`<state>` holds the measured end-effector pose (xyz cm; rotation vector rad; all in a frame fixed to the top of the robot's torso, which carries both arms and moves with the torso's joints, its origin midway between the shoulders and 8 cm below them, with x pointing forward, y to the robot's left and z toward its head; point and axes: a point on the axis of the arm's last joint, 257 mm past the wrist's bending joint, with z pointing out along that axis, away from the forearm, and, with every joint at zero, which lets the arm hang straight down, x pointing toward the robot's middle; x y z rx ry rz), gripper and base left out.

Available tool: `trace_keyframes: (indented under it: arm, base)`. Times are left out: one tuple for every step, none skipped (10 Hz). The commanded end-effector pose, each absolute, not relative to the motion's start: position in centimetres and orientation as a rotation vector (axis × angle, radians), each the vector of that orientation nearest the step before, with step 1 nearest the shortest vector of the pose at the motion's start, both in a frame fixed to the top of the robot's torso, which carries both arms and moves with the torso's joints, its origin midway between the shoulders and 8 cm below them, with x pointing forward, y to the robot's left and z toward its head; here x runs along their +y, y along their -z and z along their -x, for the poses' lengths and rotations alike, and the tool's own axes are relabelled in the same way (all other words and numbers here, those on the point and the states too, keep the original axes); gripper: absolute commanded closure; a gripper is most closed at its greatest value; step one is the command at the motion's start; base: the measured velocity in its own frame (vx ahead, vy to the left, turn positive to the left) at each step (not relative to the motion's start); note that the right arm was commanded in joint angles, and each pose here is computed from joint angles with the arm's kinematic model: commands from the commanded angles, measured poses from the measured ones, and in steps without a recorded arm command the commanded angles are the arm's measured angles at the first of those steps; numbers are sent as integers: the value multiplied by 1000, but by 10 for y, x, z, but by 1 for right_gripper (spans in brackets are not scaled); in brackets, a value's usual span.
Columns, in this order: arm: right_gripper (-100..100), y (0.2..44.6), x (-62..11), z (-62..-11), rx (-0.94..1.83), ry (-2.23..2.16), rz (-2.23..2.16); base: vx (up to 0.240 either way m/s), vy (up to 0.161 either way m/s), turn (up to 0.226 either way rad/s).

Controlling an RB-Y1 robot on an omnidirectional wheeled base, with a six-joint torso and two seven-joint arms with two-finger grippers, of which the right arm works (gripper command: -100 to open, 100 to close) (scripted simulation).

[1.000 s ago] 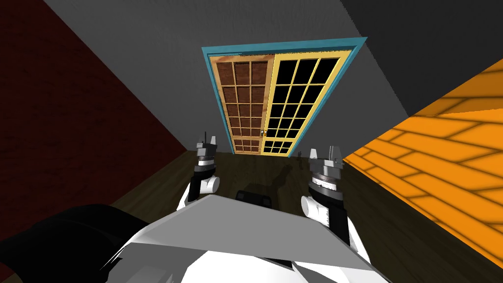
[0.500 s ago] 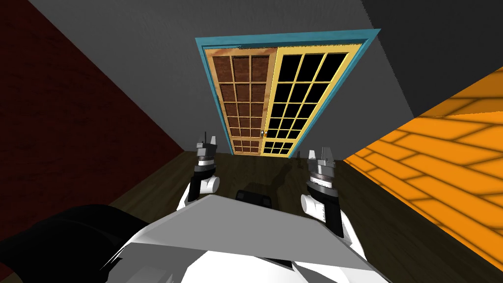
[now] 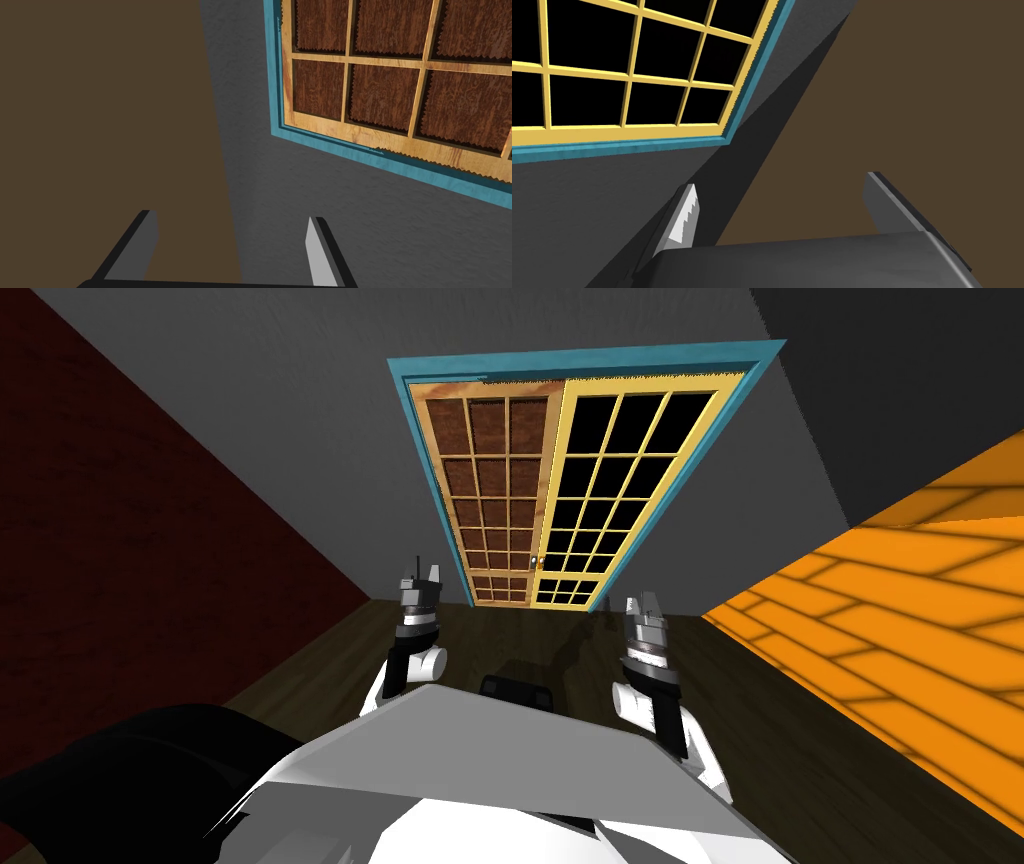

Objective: Pull the door open

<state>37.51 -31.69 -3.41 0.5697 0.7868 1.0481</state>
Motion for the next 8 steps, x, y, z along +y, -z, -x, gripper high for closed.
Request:
trace_keyframes:
  arm:
    - [-100, 43, -321, -380, 811, -1006, -554]
    - [-100, 48, -323, -383, 825, -980, -544]
    - [-100, 54, -325, -386, 841, -952, -534]
    - [-100, 61, -327, -389, 857, -924, -523]
    - [-100, 67, -329, -393, 873, -896, -512]
    - [-100, 73, -331, -396, 888, -869, -502]
    - [-100, 80, -333, -399, 904, -841, -491]
    - [-100, 86, -336, -402, 920, -813, -479]
  base:
    - [92, 19, -21]
    - [96, -1, -17]
    - [98, 15, -14]
    - [98, 15, -23]
    - [97, 6, -20]
    - [94, 27, -16]
    - [96, 39, -20]
    - [102, 39, -21]
